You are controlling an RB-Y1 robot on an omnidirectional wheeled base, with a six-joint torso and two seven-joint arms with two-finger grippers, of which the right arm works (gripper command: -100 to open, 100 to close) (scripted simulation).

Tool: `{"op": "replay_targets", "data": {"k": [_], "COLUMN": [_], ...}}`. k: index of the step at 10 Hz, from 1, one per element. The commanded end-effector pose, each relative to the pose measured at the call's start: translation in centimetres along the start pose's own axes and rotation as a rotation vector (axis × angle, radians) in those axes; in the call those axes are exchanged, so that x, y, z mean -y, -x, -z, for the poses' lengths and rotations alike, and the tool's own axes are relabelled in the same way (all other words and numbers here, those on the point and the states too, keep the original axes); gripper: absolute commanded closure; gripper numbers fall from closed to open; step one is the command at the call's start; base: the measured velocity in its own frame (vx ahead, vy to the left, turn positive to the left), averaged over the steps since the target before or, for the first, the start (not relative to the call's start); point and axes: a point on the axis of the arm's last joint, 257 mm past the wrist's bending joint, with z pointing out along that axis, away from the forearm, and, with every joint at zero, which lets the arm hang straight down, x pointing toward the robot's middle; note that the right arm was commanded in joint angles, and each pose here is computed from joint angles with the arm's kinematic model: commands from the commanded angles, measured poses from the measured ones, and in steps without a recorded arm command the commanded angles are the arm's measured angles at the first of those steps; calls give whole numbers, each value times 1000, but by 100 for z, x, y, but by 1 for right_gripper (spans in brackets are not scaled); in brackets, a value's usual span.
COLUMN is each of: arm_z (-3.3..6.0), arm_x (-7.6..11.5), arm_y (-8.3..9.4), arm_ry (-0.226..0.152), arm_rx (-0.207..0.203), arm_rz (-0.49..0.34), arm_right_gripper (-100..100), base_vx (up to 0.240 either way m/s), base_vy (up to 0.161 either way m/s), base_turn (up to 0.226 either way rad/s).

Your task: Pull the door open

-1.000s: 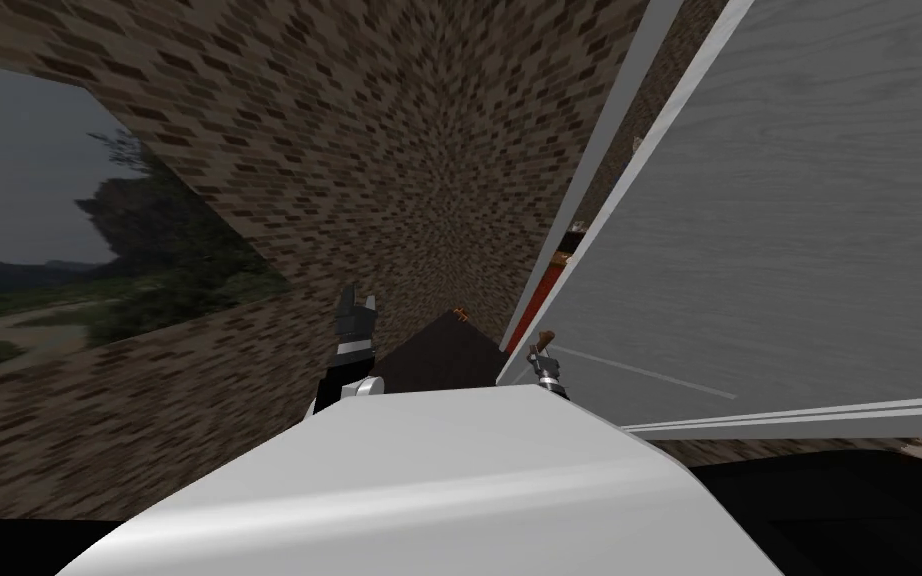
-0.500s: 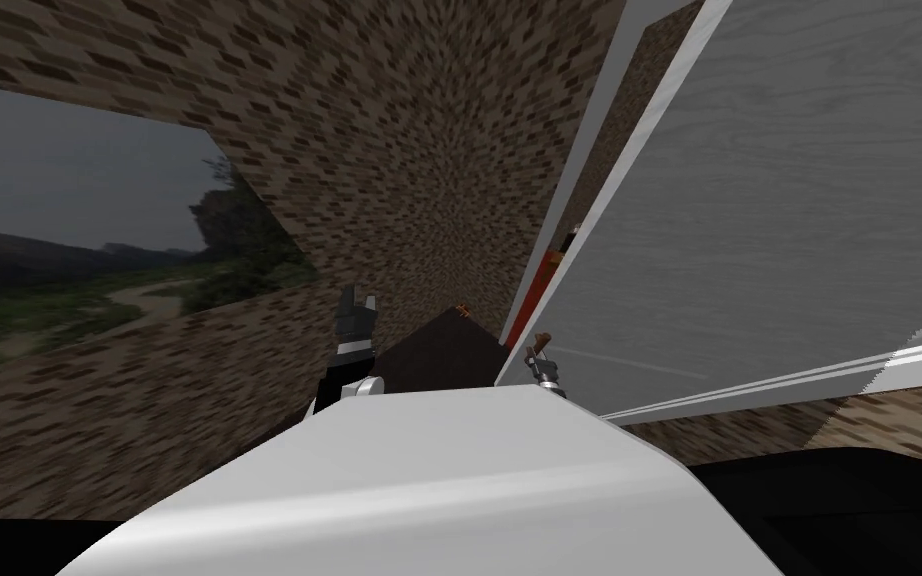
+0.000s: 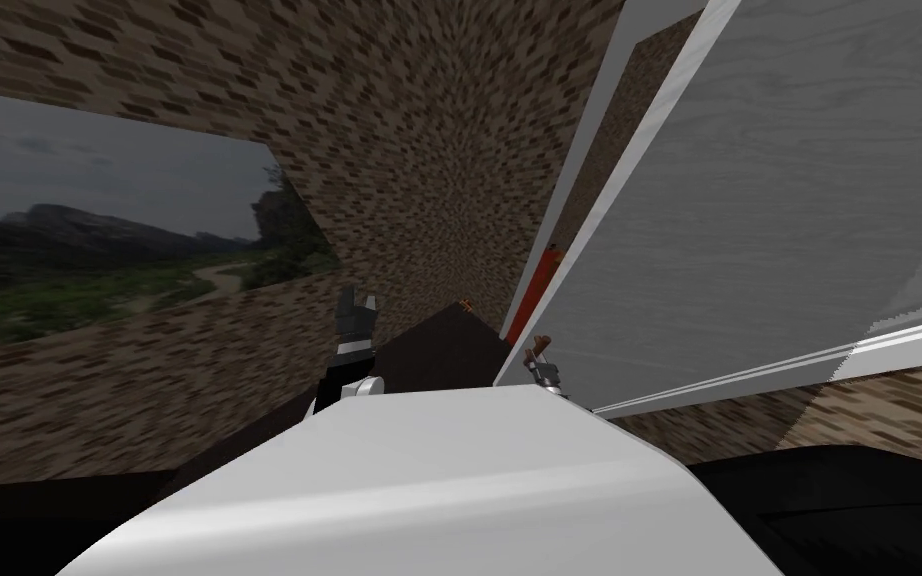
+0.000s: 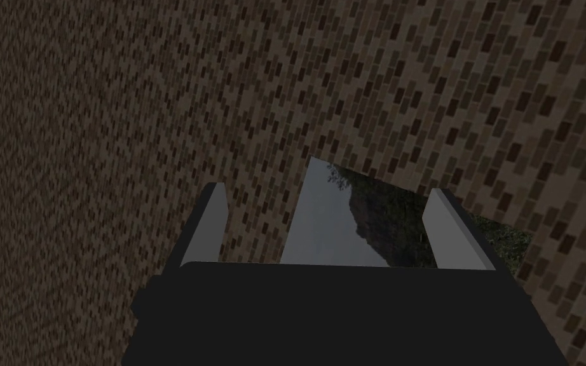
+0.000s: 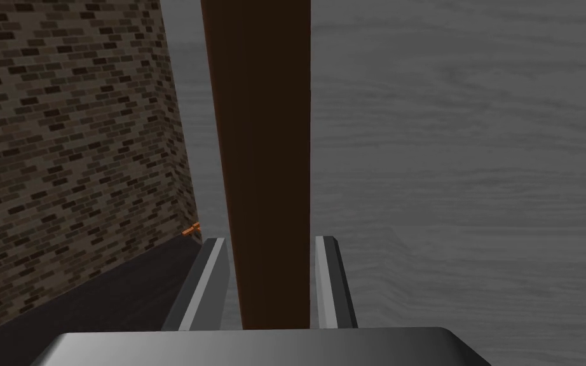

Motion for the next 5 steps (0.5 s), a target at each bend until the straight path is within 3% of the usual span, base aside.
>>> {"op": "replay_targets", "data": {"k": [1,2,3,4,5], "arm_z": [73,96,52,127,143], "arm_x": [15,23,18,21,21], "arm_y": [5,4,-8,6,6], "arm_ry": [-24,-34,-27,-48,-53], "arm_rx": [3,3,-3,0,0], "arm_rz": [-1,-1,-1,-1,-1], "arm_right_gripper": [100,100,100,100,100], "base_vx": [-203,-229,-104,-153,-209], "base_vy": [-25,0,5,-24,-35], "base_turn": [86,72,11,119,135]}}
